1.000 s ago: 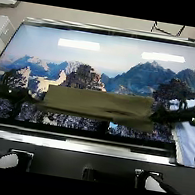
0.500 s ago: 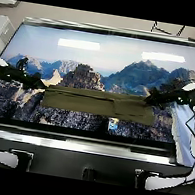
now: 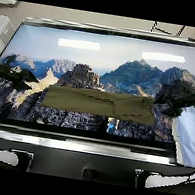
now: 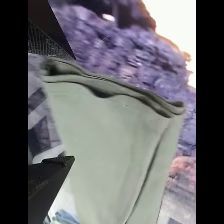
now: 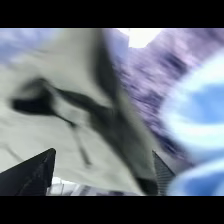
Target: Fold the clothes and pants, and hang the long-sleeved shirts on hangers.
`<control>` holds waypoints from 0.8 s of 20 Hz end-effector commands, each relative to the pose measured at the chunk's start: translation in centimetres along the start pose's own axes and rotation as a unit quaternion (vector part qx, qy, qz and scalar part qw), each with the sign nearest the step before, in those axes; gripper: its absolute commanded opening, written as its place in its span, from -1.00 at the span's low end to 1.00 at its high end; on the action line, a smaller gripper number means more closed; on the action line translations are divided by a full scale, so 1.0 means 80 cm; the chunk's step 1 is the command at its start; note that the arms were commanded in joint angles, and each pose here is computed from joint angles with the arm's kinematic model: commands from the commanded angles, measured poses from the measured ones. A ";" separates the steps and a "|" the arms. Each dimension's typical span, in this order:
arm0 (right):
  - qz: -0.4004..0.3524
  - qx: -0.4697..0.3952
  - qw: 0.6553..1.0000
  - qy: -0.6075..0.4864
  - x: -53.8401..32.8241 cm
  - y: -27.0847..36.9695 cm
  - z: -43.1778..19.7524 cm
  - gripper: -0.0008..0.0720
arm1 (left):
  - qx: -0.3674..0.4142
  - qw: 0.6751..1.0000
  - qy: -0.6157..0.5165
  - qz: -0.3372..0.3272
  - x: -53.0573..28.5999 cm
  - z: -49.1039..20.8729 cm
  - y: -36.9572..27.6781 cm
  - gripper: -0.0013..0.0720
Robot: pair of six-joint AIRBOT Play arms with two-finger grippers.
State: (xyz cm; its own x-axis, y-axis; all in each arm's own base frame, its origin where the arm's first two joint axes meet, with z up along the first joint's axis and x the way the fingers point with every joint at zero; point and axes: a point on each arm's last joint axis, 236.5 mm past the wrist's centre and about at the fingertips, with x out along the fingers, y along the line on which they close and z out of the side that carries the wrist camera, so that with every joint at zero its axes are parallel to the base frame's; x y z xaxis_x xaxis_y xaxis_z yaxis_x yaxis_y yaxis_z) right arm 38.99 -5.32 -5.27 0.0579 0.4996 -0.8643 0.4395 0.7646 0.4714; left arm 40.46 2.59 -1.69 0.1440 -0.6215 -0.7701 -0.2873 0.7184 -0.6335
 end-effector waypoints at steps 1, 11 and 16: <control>-0.018 0.016 1.000 0.016 0.018 -0.041 -0.015 0.98 | 0.011 1.000 -0.020 -0.003 -0.053 -0.017 -0.016 0.86; 0.083 -0.047 0.995 0.025 0.098 0.059 -0.022 0.73 | 0.079 0.996 -0.049 0.004 -0.074 -0.045 -0.099 0.86; 0.074 -0.085 0.992 0.061 0.119 0.099 -0.055 -0.88 | 0.153 0.988 -0.012 -0.004 -0.012 -0.070 -0.171 0.81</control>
State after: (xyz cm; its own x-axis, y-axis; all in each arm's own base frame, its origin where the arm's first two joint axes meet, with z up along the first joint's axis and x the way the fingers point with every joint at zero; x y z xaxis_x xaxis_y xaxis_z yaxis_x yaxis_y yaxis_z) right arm 39.37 4.25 -10.04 0.0296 0.6147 -0.7882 0.3051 0.7454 0.5927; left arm 38.56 -4.41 8.00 0.1850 -0.6116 -0.7692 -0.0616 0.7740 -0.6302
